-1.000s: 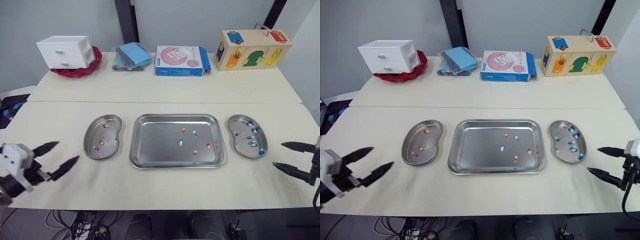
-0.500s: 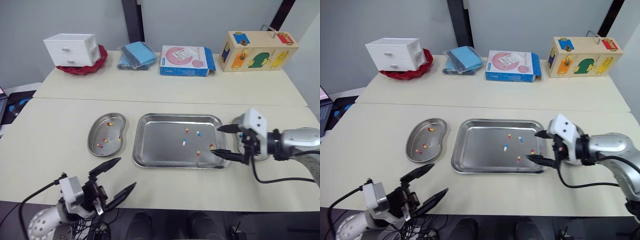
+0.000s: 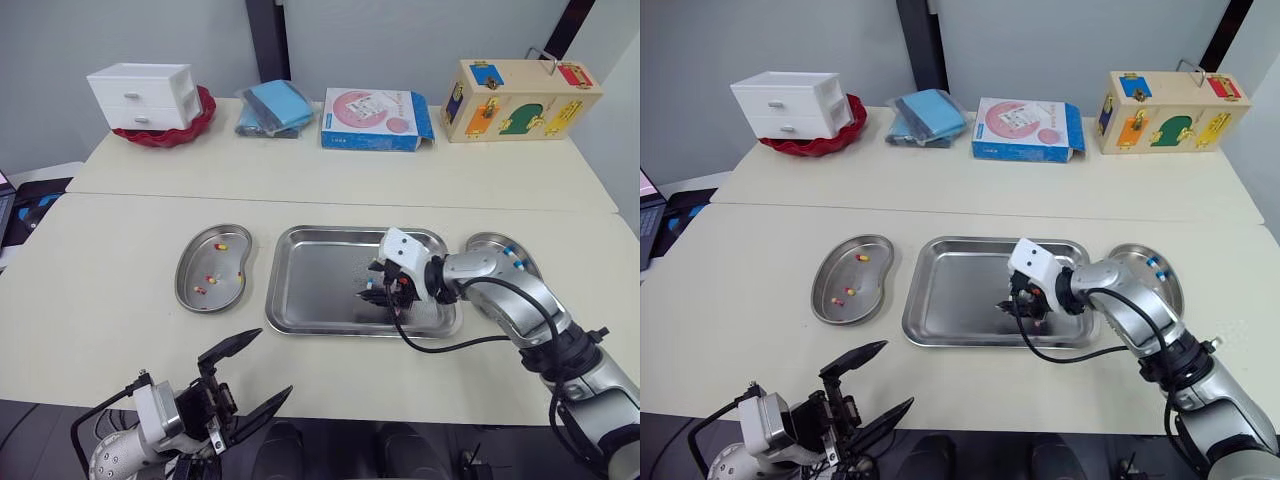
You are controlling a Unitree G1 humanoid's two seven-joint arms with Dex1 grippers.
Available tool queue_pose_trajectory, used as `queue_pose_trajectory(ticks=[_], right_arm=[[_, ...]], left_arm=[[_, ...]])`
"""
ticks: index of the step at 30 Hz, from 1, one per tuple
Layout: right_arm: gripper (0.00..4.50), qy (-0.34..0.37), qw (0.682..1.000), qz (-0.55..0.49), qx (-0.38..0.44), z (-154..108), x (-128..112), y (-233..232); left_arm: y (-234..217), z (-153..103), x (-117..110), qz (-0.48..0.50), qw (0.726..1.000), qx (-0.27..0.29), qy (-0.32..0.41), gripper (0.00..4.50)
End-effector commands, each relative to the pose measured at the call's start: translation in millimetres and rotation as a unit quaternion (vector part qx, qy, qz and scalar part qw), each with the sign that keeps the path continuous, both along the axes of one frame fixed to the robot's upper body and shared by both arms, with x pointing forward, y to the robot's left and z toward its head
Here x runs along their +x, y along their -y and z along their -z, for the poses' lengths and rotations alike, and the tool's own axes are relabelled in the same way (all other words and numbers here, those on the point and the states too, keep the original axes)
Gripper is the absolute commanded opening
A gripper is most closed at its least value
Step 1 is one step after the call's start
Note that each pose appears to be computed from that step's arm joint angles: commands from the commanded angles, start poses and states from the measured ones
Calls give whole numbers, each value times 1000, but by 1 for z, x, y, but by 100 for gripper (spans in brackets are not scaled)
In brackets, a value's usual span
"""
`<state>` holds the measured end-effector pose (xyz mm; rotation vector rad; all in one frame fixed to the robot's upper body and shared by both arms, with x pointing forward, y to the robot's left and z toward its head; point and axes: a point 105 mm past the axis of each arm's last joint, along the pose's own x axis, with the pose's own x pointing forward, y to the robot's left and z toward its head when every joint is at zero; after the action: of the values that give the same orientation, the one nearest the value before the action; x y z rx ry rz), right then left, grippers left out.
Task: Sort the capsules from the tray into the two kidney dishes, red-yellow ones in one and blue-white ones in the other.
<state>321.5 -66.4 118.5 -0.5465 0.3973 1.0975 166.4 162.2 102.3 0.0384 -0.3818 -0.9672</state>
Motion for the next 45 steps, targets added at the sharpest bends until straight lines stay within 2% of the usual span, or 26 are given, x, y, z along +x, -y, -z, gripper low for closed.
queue_pose_trajectory(ticks=[1, 16, 19, 25, 33, 39, 45], right_arm=[[284, 19, 1000, -16, -2, -5, 1, -4], [284, 8, 1000, 9, -6, 16, 7, -2], [220, 8, 1000, 10, -4, 15, 8, -2], [59, 11, 1000, 14, -4, 15, 10, -2], [59, 17, 1000, 15, 2, 12, 12, -1], [59, 39, 998, -7, 44, -19, 9, 0], [212, 43, 998, -30, 21, -26, 7, 11]], left_arm=[[4, -12, -2, -7, 1000, -5, 22, 450], [4, -17, 2, -11, 1000, -1, 20, 450], [5, -18, 3, -12, 1000, 0, 19, 450], [6, -21, 6, -13, 1000, 1, 18, 450], [6, -24, 8, -14, 1000, 4, 17, 450], [6, -24, 7, -12, 1000, 5, 15, 450], [6, -23, 7, -7, 1000, 6, 14, 450]])
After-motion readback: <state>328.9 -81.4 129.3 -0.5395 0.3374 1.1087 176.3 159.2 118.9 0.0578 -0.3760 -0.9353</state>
